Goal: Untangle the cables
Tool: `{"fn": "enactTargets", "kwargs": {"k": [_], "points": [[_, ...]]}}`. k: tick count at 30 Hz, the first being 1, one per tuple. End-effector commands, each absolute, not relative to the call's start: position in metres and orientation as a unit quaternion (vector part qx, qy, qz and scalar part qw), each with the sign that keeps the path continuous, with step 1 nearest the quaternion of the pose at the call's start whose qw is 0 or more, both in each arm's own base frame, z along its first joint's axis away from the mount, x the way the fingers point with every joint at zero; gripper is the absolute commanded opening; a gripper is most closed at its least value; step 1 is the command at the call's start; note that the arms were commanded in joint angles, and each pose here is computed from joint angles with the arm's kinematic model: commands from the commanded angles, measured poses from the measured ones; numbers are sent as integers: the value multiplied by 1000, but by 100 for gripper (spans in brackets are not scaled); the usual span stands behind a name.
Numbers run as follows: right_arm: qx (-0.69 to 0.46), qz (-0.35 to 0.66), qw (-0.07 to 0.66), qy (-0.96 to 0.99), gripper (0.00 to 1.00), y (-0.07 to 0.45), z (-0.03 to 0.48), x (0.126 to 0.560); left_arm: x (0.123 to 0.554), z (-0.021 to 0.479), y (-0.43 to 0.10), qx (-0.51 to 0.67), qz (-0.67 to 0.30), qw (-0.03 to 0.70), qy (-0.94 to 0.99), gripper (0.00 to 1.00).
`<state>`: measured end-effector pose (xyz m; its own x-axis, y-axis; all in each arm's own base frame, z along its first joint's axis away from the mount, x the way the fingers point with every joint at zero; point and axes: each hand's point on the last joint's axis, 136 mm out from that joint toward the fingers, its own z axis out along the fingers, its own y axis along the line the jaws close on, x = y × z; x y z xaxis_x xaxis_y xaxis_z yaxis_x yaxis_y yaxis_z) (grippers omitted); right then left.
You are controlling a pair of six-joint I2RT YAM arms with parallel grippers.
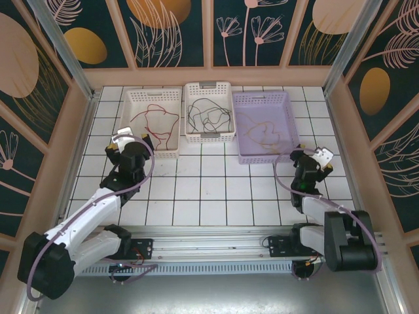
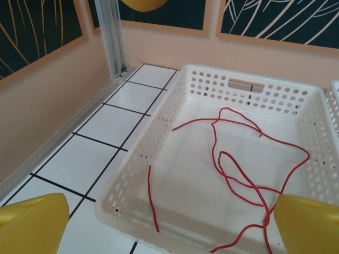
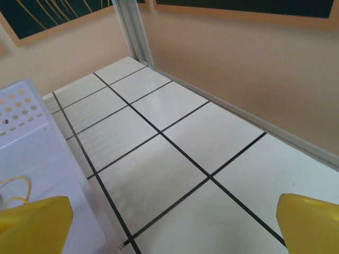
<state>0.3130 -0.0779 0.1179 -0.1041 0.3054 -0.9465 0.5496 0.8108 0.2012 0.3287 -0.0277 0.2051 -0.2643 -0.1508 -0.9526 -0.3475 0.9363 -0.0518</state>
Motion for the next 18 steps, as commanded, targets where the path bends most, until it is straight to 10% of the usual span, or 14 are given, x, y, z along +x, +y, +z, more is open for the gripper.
{"fn": "enactTargets", "kwargs": {"k": [1,18], "points": [[292,-92,658,689,99,-80,143,315,332,200,-23,-172,73,592,784,98],[156,25,668,727,99,-52,144,354,351,161,2,-156,77,579,797,98]]}}
